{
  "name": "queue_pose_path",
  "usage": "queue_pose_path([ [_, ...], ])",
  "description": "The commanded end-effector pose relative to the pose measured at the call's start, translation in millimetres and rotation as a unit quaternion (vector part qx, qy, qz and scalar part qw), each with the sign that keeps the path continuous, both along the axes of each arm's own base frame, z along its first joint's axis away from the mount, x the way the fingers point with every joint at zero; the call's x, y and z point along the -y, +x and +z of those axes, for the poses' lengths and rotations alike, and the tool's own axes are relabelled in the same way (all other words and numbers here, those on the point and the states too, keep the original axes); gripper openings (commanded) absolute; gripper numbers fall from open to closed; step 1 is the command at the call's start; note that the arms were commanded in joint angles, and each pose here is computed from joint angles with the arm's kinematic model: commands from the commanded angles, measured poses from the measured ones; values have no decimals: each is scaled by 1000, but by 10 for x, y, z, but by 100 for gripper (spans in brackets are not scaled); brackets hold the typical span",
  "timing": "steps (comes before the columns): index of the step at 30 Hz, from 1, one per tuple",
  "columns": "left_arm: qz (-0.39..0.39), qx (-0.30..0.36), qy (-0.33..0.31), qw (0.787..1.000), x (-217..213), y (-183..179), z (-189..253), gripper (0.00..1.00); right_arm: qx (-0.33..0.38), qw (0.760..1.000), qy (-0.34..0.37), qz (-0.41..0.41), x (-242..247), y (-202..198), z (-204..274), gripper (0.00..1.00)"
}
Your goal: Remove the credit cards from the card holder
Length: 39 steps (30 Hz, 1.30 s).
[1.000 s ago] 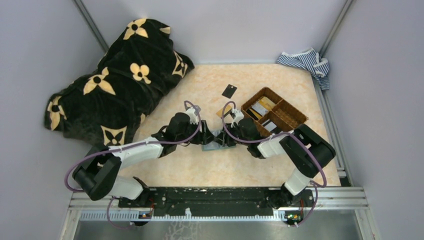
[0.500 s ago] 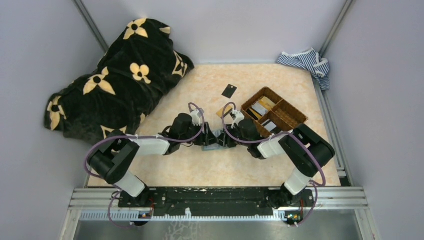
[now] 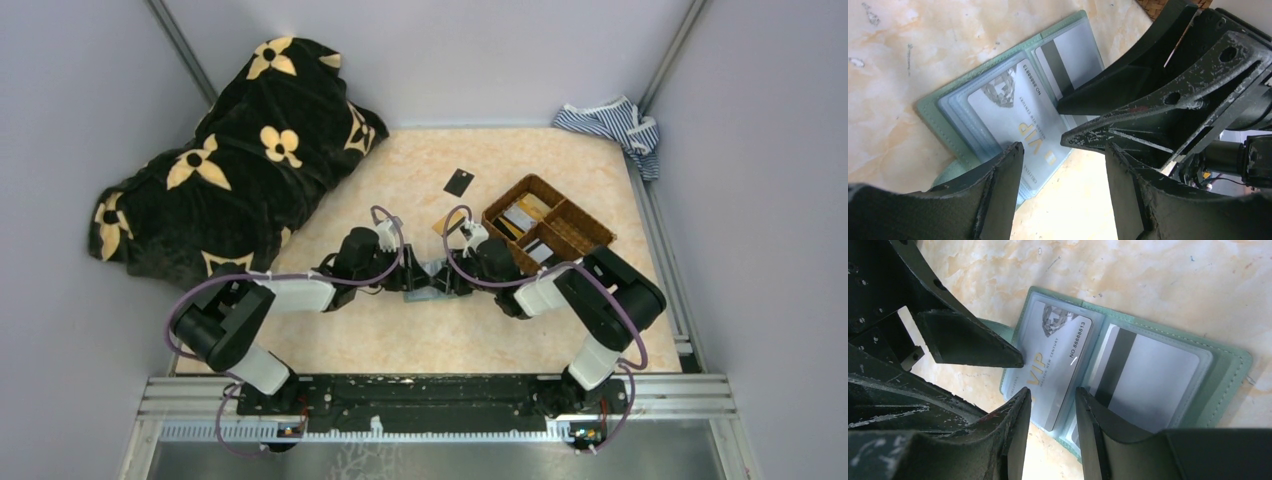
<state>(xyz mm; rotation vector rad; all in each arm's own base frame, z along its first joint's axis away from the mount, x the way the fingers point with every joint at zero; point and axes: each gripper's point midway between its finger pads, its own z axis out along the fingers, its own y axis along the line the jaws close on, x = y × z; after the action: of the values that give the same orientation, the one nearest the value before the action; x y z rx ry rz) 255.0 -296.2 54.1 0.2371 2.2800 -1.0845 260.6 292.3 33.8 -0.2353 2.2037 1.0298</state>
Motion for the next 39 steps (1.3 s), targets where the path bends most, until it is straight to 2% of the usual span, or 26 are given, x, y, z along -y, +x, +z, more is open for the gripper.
queue_pose_path([
  [1,1,-9,22,1000,-131,-89,-23,67,7,1000,5,-1,-5,38,-53,40],
  [6,5,-8,33,999,-171,-85,-58,68,4,1000,8,-1,-10,35,-68,40],
  [14,-6,-26,16,999,-92,-112,-153,67,4,1000,10,2,-5,13,-61,40],
  [21,-6,-34,26,999,-107,-112,-262,67,3,999,43,17,-61,-15,19,39],
  [23,-7,-37,27,999,-102,-118,-279,67,2,998,51,21,-68,-27,38,35],
  [28,-9,-38,28,999,-100,-113,-300,67,0,998,59,28,-59,-57,32,12],
  [32,-9,-40,31,999,-103,-108,-322,67,-2,997,76,33,-67,-80,72,1],
  [39,-9,-47,34,998,-122,-123,-373,67,-4,989,143,48,-49,-142,231,0],
])
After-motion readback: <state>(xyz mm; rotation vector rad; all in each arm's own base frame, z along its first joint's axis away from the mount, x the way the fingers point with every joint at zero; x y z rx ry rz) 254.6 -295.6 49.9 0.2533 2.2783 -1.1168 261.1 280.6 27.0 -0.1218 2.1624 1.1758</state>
